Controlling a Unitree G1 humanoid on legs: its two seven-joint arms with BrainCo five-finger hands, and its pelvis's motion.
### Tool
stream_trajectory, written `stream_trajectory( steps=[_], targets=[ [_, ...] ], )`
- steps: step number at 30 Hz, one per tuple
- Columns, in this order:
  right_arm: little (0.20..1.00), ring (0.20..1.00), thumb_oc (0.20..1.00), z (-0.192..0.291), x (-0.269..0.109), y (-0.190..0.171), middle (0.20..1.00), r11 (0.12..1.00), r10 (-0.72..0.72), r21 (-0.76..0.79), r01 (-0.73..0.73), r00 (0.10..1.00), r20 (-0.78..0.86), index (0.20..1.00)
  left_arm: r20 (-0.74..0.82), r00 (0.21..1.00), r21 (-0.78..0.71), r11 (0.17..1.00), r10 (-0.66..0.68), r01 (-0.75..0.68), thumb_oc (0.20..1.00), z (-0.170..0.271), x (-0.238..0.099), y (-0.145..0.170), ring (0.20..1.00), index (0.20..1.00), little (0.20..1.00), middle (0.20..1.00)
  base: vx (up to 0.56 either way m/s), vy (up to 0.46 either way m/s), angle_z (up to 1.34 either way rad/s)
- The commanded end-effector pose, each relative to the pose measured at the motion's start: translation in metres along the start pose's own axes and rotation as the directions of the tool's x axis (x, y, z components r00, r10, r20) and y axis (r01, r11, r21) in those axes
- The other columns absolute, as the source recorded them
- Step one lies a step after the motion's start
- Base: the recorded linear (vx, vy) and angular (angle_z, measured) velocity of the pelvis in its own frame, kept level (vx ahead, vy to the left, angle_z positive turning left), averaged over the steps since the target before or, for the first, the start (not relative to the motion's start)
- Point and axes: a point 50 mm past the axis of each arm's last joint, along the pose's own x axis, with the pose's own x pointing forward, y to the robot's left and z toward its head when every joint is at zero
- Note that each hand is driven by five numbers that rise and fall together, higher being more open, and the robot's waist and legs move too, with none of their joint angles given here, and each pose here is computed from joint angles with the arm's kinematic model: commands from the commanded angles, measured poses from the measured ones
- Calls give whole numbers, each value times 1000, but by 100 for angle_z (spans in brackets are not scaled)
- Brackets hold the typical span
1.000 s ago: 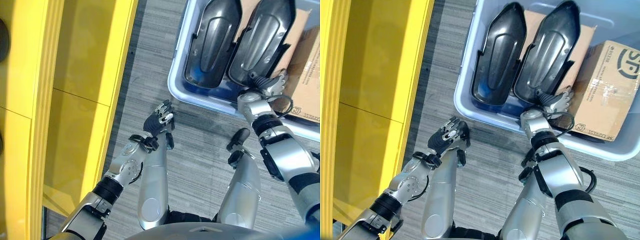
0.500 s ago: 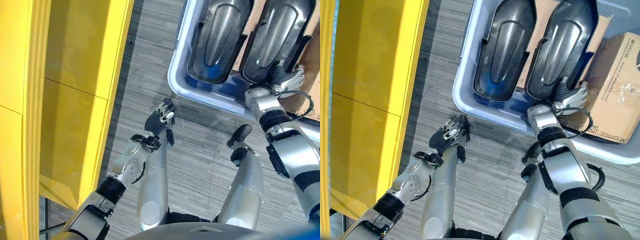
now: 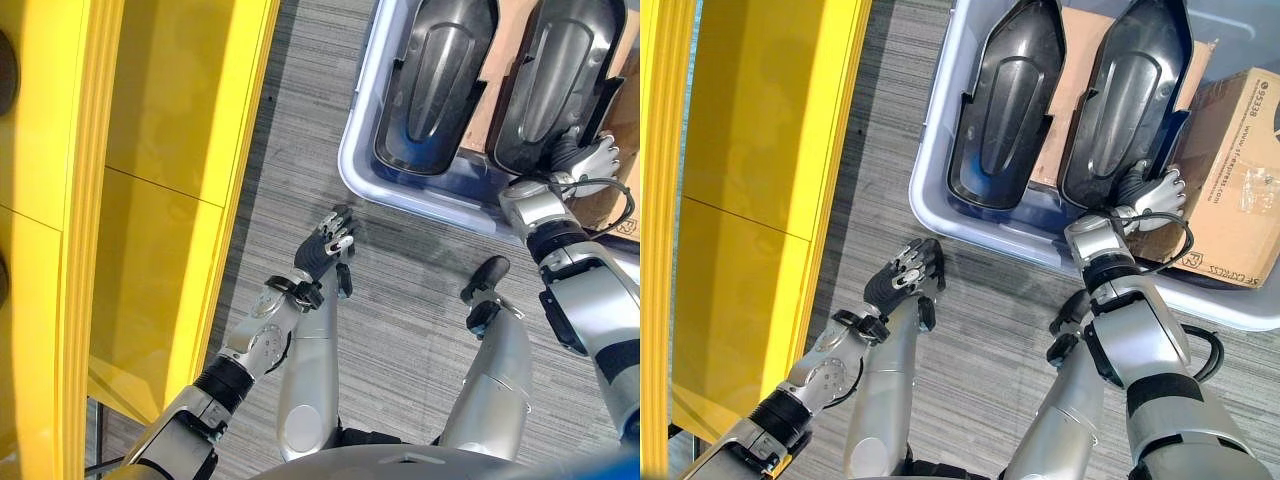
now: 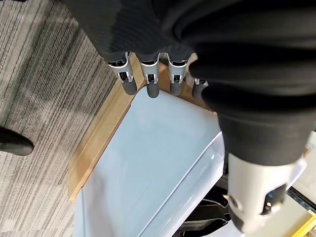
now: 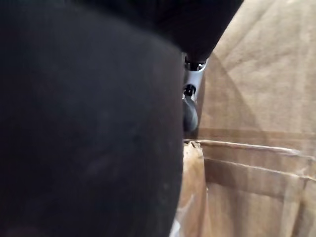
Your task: Move parts from the plastic box to the shelf.
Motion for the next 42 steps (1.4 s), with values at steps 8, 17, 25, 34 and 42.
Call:
stream_trajectory(
  steps=[8,17,25,34,42],
  targets=[
    [200,200,200,-98,-21,16,200,985,146,-82,-153,986,-79,200,51,997,-4,999,-53,53,1000,-1,-8,0,1000,1000,1000,1000,-41,-54,-6],
    [200,200,200,-64,-23,7,200,980,-8,197,-4,998,60,200,68,997,12,999,-42,41,1000,6,-13,9,1000,1000,1000,1000,-47,-81,-18],
    [200,200,200,-53,-9,-4,200,965,-36,261,10,995,94,200,13,1000,28,999,-27,26,1000,10,-25,21,1000,1000,1000,1000,28,-75,-7],
    [200,200,200,-46,0,-9,200,947,6,319,-31,997,78,200,-22,999,50,998,-24,25,1000,15,-33,27,1000,1000,1000,1000,33,-39,-5],
    [200,200,200,-36,-11,6,200,883,221,390,-261,965,144,200,-46,999,57,998,-5,7,1000,11,-39,32,1000,1000,1000,1000,38,-14,3]
  ],
)
